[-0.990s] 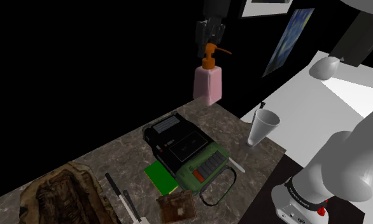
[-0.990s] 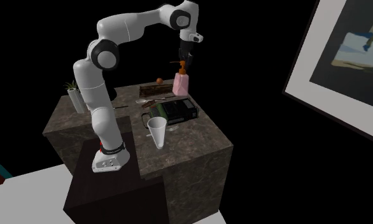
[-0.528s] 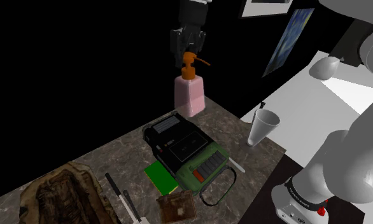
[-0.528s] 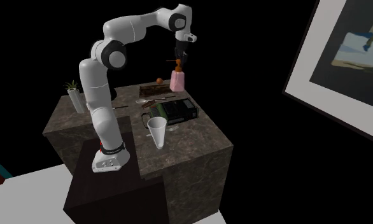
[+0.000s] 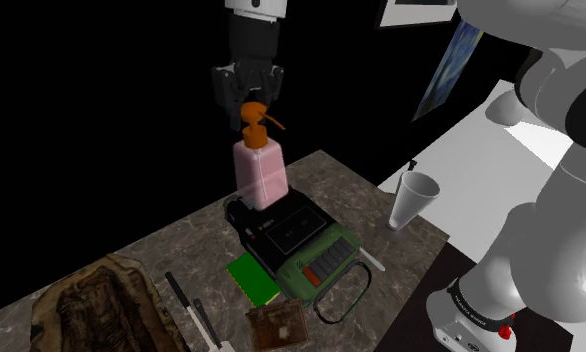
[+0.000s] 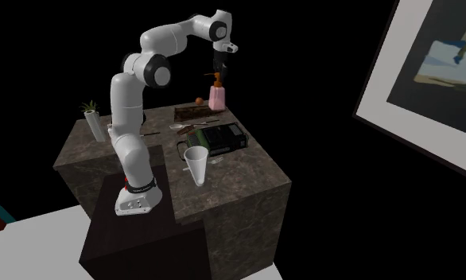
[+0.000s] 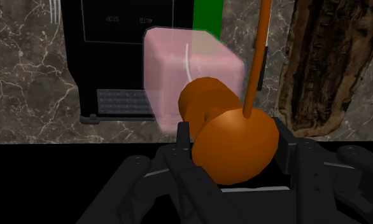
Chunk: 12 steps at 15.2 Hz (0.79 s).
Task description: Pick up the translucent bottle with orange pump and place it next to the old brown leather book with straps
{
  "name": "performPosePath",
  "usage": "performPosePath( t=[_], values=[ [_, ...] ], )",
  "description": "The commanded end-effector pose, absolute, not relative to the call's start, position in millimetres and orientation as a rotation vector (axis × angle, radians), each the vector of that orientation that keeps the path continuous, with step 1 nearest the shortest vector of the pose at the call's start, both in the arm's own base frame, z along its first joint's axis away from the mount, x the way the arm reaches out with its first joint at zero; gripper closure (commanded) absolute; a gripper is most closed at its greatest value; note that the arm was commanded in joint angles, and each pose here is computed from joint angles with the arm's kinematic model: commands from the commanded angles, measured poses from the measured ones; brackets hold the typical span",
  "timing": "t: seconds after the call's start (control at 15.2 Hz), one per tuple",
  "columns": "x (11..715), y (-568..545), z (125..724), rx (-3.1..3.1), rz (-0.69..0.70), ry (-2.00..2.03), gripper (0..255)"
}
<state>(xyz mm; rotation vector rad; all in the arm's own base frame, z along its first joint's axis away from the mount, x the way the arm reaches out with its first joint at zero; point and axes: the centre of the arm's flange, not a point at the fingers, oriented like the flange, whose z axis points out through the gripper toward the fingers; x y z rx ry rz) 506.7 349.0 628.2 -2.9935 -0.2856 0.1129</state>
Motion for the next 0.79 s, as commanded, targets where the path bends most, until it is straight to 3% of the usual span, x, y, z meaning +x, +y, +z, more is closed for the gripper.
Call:
performPosePath(
  t=[0.0,0.46,0.73],
  values=[
    [506.9,375.3,625.2,-2.993,0.112,-0.283,255],
    [503.7,472.5,609.3,-2.993,0.112,-0.283,255],
    [503.7,472.5,588.2,-2.993,0.112,-0.283,255]
  ],
)
